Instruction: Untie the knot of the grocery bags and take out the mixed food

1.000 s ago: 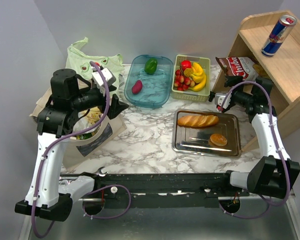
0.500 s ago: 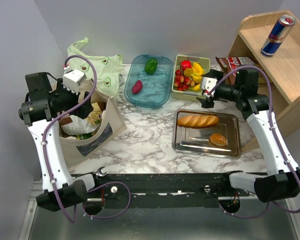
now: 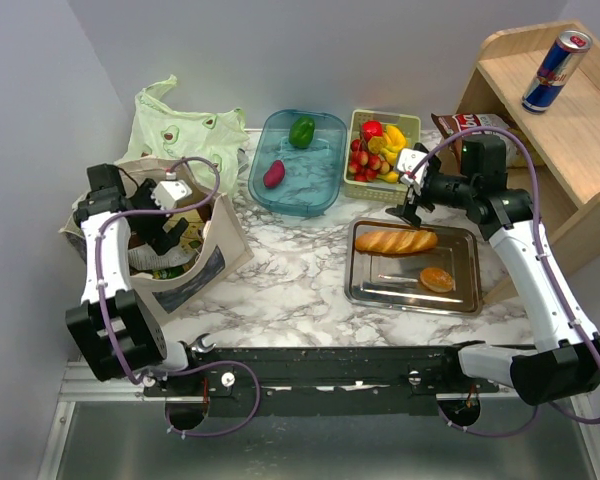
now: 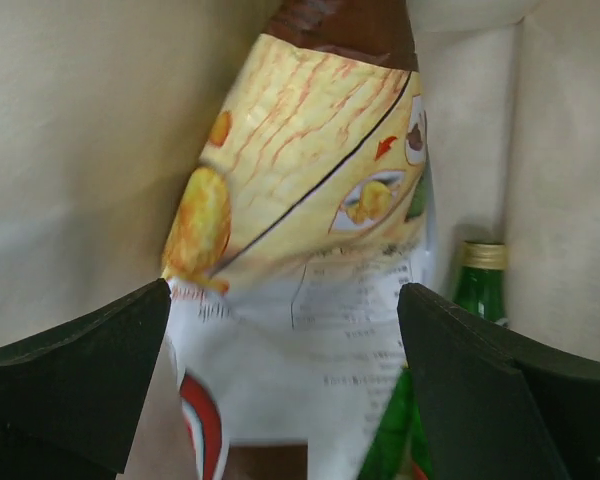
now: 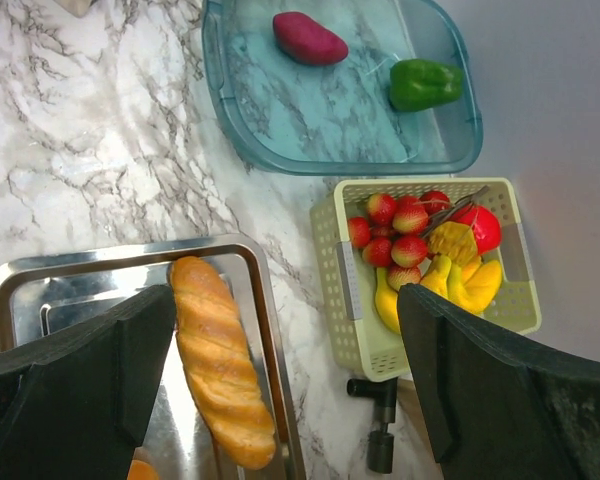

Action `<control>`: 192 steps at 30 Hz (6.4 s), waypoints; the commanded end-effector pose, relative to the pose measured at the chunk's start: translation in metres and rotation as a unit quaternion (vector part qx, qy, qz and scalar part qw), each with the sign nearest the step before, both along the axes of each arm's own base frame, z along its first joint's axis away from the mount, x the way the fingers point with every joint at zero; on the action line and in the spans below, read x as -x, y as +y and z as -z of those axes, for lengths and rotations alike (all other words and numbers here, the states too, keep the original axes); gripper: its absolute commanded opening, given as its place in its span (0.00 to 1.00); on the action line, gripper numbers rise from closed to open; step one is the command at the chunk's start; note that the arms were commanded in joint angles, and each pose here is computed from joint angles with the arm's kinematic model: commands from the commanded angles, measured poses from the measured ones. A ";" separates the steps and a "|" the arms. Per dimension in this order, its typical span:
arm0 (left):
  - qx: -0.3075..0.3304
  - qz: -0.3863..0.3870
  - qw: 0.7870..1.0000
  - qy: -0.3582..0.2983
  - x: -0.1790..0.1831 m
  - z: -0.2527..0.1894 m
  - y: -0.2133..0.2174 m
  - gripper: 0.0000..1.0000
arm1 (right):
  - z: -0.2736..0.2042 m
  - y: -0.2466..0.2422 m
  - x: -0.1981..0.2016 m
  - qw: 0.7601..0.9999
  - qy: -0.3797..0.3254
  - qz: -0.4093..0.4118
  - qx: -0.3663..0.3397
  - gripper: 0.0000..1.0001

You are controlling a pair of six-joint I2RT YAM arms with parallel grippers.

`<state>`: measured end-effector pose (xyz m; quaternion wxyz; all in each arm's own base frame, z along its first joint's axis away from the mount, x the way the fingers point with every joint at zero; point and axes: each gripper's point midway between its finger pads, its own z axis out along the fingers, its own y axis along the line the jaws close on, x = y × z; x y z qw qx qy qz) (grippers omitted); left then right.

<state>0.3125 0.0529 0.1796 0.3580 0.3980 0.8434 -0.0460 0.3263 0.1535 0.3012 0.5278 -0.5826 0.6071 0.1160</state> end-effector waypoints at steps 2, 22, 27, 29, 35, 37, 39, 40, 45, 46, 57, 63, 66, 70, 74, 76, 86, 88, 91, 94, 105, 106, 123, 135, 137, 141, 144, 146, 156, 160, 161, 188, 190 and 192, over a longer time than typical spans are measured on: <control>-0.082 0.079 0.993 -0.012 -0.023 0.051 0.003 0.99 | -0.003 -0.006 0.001 1.000 0.011 0.024 0.011 1.00; 0.021 0.018 0.997 -0.078 0.024 -0.050 -0.033 0.00 | -0.017 0.012 0.006 0.998 0.038 0.007 -0.053 0.99; 0.017 -0.005 0.993 -0.113 0.034 -0.099 -0.028 0.00 | -0.028 0.022 0.009 0.994 0.064 0.001 -0.086 0.99; 0.022 -0.010 0.990 -0.137 0.037 -0.124 -0.031 0.00 | -0.035 0.025 0.010 0.992 0.074 0.002 -0.104 0.99; 0.093 0.041 0.969 -0.224 0.056 -0.212 -0.074 0.00 | -0.072 0.045 0.021 0.981 0.100 -0.023 -0.165 1.00; 0.121 0.071 0.961 -0.236 0.063 -0.232 -0.093 0.00 | -0.088 0.058 0.026 0.978 0.100 -0.041 -0.181 1.00; 0.144 0.106 0.952 -0.247 0.070 -0.249 -0.114 0.00 | -0.108 0.074 0.034 0.974 0.094 -0.061 -0.196 1.00; 0.157 0.120 0.948 -0.251 0.073 -0.257 -0.123 0.00 | -0.118 0.082 0.038 0.972 0.089 -0.074 -0.203 1.00; 0.221 0.226 0.916 -0.249 0.096 -0.280 -0.174 0.00 | -0.173 0.115 0.058 0.958 0.062 -0.129 -0.248 1.00; 0.234 0.243 0.910 -0.240 0.100 -0.279 -0.183 0.00 | -0.185 0.120 0.063 0.955 0.055 -0.141 -0.256 1.00; 0.261 0.348 0.880 -0.189 0.114 -0.264 -0.243 0.00 | -0.207 0.154 0.117 0.940 0.080 -0.222 -0.245 1.00; 0.280 0.378 0.864 -0.180 0.116 -0.267 -0.264 0.00 | -0.182 0.178 0.141 0.941 0.102 -0.239 -0.215 1.00; 0.294 0.391 0.853 -0.179 0.120 -0.274 -0.271 0.00 | -0.175 0.185 0.140 0.946 0.095 -0.229 -0.208 1.00; 0.317 0.410 0.836 -0.178 0.128 -0.279 -0.278 0.00 | -0.179 0.183 0.135 0.947 0.088 -0.201 -0.233 1.00; 0.347 0.427 0.817 -0.172 0.135 -0.278 -0.287 0.00 | -0.199 0.174 0.135 0.935 0.035 -0.186 -0.299 1.00; 0.351 0.438 0.811 -0.166 0.139 -0.277 -0.291 0.00 | -0.199 0.172 0.137 0.931 0.025 -0.188 -0.311 1.00; 0.376 0.470 0.784 -0.153 0.151 -0.289 -0.300 0.00 | -0.193 0.176 0.132 0.927 0.041 -0.177 -0.327 1.00; 0.378 0.469 0.784 -0.154 0.151 -0.290 -0.301 0.00 | -0.195 0.175 0.132 0.925 0.046 -0.175 -0.333 0.95; 0.386 0.459 0.786 -0.152 0.147 -0.293 -0.303 0.00 | -0.203 0.174 0.135 0.920 0.052 -0.176 -0.347 0.63; 0.392 0.440 0.795 -0.147 0.140 -0.293 -0.306 0.28 | -0.204 0.169 0.132 0.925 0.056 -0.153 -0.342 0.18; 0.367 0.306 0.864 -0.158 0.096 -0.275 -0.289 0.98 | -0.206 0.078 0.096 0.967 -0.044 0.072 -0.241 0.01; 0.365 0.302 0.867 -0.157 0.094 -0.273 -0.288 0.98 | -0.204 0.067 0.094 0.968 -0.055 0.094 -0.226 0.01; 0.353 0.303 0.875 -0.133 0.082 -0.254 -0.291 0.99 | -0.175 -0.093 0.109 0.933 -0.105 0.343 0.022 0.01; 0.356 0.314 0.872 -0.121 0.078 -0.252 -0.295 0.98 | -0.148 -0.126 0.085 0.869 -0.159 0.451 0.125 0.01; 0.352 0.317 0.872 -0.125 0.080 -0.252 -0.294 0.98 | -0.144 -0.127 0.080 0.861 -0.172 0.457 0.144 0.01; 0.344 0.318 0.874 -0.132 0.083 -0.247 -0.291 0.99 | -0.137 -0.126 0.072 0.850 -0.189 0.464 0.162 0.01; 0.339 0.319 0.874 -0.136 0.085 -0.244 -0.290 0.98 | -0.138 -0.118 0.065 0.853 -0.194 0.459 0.156 0.01; 0.338 0.320 0.874 -0.137 0.086 -0.243 -0.289 0.98 | -0.141 -0.113 0.061 0.854 -0.199 0.455 0.154 0.01; 0.336 0.323 0.875 -0.133 0.088 -0.240 -0.289 0.99 | -0.121 -0.129 0.066 0.832 -0.223 0.439 0.256 0.01; 0.343 0.326 0.873 -0.119 0.092 -0.237 -0.290 0.98 | -0.118 -0.125 0.063 0.833 -0.221 0.432 0.267 0.01; 0.345 0.328 0.872 -0.118 0.092 -0.237 -0.291 0.98 | -0.115 -0.123 0.061 0.834 -0.219 0.429 0.270 0.01; 0.335 0.323 0.877 -0.119 0.097 -0.234 -0.286 0.98 | -0.020 -0.194 0.001 0.804 -0.212 0.369 0.415 0.01; 0.335 0.323 0.877 -0.118 0.097 -0.234 -0.286 0.98 | -0.015 -0.200 -0.004 0.803 -0.210 0.371 0.417 0.01; 0.336 0.322 0.878 -0.115 0.096 -0.234 -0.287 0.99 | -0.015 -0.204 -0.009 0.803 -0.212 0.373 0.414 0.01</control>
